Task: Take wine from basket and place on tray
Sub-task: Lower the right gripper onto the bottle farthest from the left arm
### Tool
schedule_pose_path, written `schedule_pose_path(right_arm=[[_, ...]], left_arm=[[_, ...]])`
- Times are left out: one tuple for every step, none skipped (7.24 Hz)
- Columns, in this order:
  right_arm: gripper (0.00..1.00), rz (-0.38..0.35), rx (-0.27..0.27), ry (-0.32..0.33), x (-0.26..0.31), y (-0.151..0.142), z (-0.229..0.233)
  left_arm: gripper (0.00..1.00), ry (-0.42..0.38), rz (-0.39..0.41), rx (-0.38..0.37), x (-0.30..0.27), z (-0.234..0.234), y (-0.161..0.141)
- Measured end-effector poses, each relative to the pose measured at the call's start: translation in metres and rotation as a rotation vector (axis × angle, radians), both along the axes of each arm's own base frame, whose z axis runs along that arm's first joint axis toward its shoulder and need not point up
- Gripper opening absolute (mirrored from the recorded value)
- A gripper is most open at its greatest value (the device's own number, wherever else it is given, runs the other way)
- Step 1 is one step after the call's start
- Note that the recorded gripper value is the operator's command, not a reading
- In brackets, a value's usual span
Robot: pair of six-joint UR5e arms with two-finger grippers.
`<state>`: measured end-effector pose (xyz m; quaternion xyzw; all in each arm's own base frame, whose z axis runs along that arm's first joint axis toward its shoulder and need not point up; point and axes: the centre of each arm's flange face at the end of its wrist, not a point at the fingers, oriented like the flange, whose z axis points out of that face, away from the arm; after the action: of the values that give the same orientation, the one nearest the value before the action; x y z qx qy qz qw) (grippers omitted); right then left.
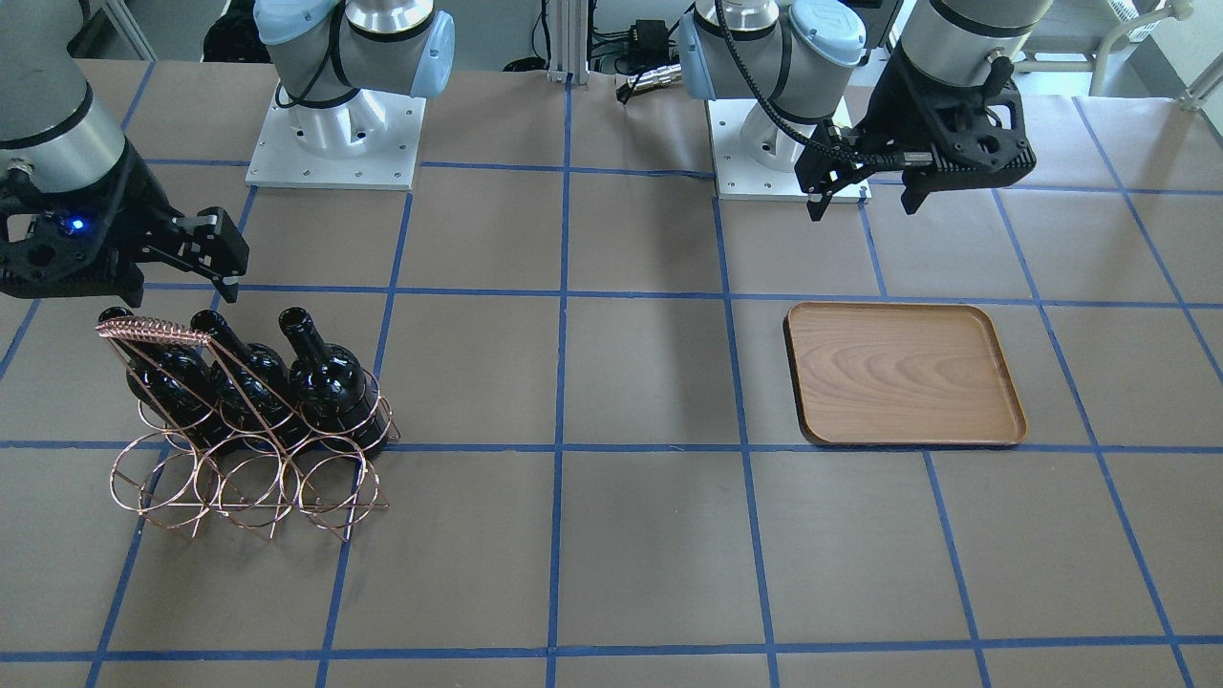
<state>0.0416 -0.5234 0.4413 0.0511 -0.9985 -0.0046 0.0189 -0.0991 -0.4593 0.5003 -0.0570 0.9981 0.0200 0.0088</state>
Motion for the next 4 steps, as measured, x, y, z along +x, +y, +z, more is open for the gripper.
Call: schedule_pose_path(right_arm=[[0.85,-0.003,0.008,-0.003,-0.001,-0.006,-0.009],[0.85,-0.006,0.014,-0.007,-0.001,-0.010,-0.016],[0.83,-0.007,0.018,-0.010,-0.001,-0.013,-0.021],[0.75,-0.007,0.026,-0.010,-0.001,-0.014,-0.026]], left_arm=[[1.00,0.000,0.000,-0.001,0.000,0.000,0.000],[1.00,-0.001,0.000,0.000,0.000,0.000,0.001],[1.00,-0.001,0.000,0.000,0.000,0.000,0.001],[1.00,-0.001,0.000,0.001,0.000,0.000,0.001]])
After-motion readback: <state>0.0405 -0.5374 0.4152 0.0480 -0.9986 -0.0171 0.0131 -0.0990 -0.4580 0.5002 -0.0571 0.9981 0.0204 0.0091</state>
